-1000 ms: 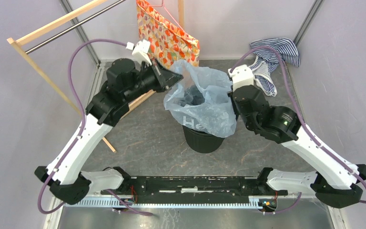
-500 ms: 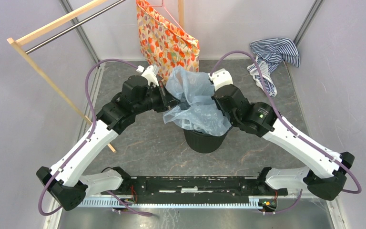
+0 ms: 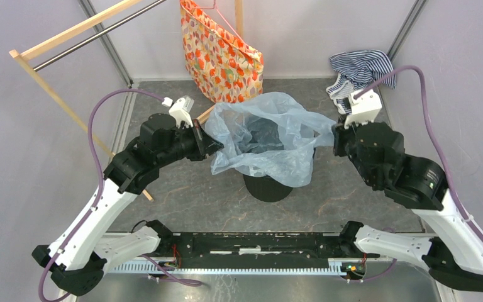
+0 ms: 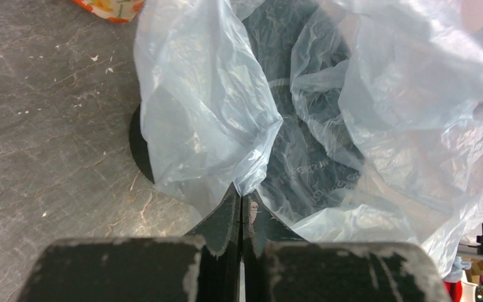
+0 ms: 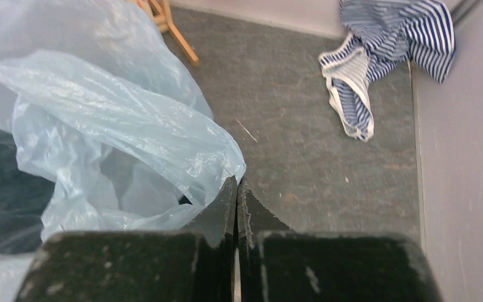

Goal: Put the trash bags into the trash bin

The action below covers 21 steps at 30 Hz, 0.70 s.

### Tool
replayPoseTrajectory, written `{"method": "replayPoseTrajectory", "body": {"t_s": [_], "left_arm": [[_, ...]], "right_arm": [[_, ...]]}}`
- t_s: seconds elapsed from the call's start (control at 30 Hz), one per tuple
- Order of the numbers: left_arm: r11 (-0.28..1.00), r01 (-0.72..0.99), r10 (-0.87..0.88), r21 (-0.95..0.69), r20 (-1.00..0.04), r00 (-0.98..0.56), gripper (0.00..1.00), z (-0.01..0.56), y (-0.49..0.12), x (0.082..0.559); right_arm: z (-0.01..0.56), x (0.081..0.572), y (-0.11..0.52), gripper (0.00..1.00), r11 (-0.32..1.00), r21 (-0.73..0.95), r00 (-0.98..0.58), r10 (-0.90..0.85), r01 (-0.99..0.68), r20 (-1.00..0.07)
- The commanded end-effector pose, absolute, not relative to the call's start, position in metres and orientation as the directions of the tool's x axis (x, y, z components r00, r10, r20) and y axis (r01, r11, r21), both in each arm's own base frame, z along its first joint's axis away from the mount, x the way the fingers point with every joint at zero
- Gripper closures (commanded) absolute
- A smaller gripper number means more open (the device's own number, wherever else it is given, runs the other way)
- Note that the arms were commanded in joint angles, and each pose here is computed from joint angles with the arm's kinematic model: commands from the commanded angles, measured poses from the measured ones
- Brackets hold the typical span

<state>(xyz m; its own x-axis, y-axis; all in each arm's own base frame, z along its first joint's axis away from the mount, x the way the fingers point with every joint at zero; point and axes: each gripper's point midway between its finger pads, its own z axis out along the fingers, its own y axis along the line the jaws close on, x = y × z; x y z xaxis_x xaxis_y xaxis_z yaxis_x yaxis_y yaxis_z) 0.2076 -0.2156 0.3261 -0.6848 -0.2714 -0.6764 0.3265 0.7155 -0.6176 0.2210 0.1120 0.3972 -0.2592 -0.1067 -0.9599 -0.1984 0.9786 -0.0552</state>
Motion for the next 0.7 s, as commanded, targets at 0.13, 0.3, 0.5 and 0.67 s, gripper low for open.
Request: {"method": "replayPoseTrajectory", "body": {"t_s": [0.13,0.3,0.5,0.67], "left_arm": [[0.748,0.334,-0.202,-0.573,-0.677,-0.708,0.98,0.297,-0.206,0.194],[0.742,0.345,-0.188,-0.575,-0.672,-0.716,0.98,0.291,-0.210,0.194],[0.726,0.371,-0.196,-0.579,-0.692,-0.695,0.98,0.304,-0.217,0.202],[0.717,0.381,-0.201,-0.583,-0.697,-0.688,0.98,0.310,-0.222,0.207]], "right_arm": [[0.342,0.194,0.072,0.97,0.988,-0.082,-0.364,-0.124,-0.127,-0.923],[0.367,0.184,0.096,0.60,0.953,0.011,-0.299,-0.084,-0.302,-0.951],[0.425,0.165,0.133,0.34,0.828,0.053,-0.132,-0.026,-0.559,-0.991],[0.472,0.148,0.157,0.27,0.703,0.017,-0.002,0.022,-0.711,-1.000]]}}
